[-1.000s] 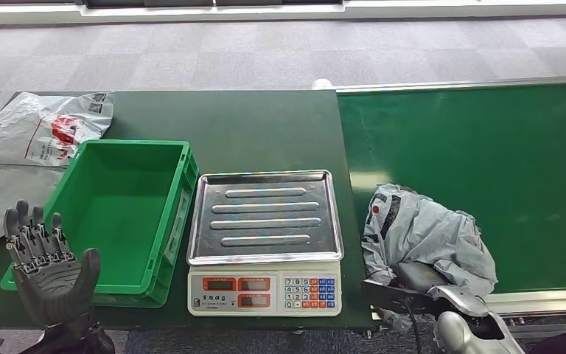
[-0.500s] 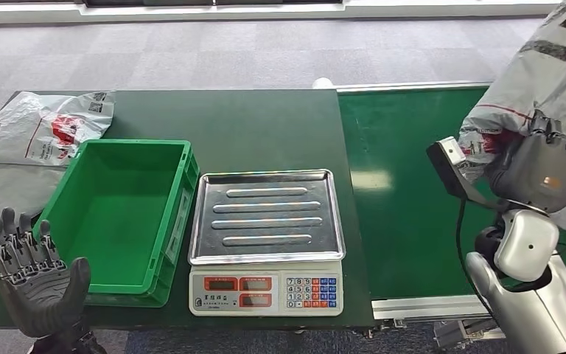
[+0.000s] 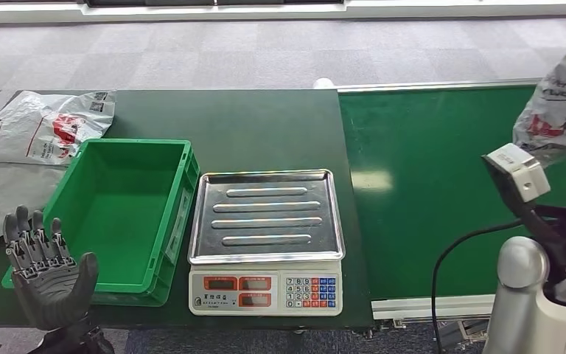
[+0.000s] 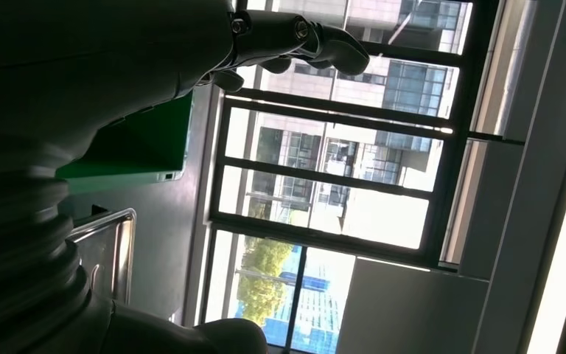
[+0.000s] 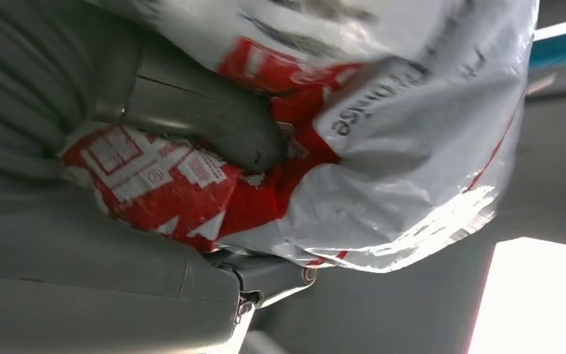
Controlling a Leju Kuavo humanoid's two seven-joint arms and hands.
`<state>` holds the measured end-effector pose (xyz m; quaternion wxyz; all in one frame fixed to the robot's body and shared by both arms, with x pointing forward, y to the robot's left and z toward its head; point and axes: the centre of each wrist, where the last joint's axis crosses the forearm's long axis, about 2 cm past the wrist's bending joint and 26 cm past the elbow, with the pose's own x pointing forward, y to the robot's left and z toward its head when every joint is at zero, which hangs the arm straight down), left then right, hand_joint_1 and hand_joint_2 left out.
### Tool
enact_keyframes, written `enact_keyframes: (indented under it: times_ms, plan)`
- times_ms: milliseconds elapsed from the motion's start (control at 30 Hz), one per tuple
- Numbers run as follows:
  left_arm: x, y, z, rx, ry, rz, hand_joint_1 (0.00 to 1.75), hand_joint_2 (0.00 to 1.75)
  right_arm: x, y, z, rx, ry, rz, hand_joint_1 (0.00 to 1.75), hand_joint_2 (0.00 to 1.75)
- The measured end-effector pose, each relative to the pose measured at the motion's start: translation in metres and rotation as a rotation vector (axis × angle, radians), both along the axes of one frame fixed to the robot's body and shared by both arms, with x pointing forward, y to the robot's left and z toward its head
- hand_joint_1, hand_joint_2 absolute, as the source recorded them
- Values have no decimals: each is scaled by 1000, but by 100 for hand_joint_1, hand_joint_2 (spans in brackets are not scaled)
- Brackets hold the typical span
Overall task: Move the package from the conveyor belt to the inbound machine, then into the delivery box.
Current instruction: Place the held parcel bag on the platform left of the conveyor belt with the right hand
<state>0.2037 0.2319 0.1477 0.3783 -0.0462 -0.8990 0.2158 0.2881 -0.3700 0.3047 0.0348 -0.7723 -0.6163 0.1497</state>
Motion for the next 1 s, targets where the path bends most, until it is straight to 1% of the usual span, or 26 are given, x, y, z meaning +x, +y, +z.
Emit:
enact_keyframes:
  times_ms: [133, 167, 200, 233, 267, 333, 367, 400, 433, 500, 600, 667, 767, 1000]
  plan:
    - [1, -1, -3, -4, 7, -13, 0, 175, -5, 9, 11, 106, -73, -11, 175, 175]
    - [1, -1, -3, -4, 7, -16, 0, 175, -4, 13, 10, 140, -55, 15, 175, 175]
    - [1, -2, -3, -3, 6, -21, 0, 175, 1, 19, 7, 179, -7, 67, 175, 175]
    - [2, -2, -3, 0, 1, -31, 0, 175, 11, 28, 2, 223, 86, 150, 175, 175]
    - [2, -2, -3, 3, -6, -44, 0, 175, 24, 42, -6, 256, 219, 252, 175, 175]
    - [5, -3, -2, 12, -19, -70, 0, 175, 51, 86, -29, 273, 523, 448, 175, 175]
    - [6, -3, -2, 16, -22, -77, 0, 175, 58, 109, -42, 261, 634, 519, 175, 175]
    - [7, -4, -2, 19, -22, -81, 0, 175, 63, 130, -54, 249, 705, 581, 175, 175]
    - [8, -4, -3, 20, -20, -83, 0, 175, 65, 147, -65, 240, 741, 632, 175, 175]
    - [8, -4, -4, 21, -15, -85, 0, 175, 66, 173, -83, 222, 789, 707, 175, 175]
    - [9, -5, -6, 21, -9, -88, 0, 175, 62, 198, -105, 178, 872, 768, 175, 175]
    - [10, -5, -7, 22, -7, -90, 0, 175, 59, 207, -114, 155, 910, 788, 175, 175]
    - [10, -5, -8, 22, -3, -91, 0, 175, 57, 214, -121, 142, 941, 802, 175, 175]
    - [10, -5, -9, 23, 5, -82, 0, 175, 54, 222, -127, 144, 990, 819, 175, 175]
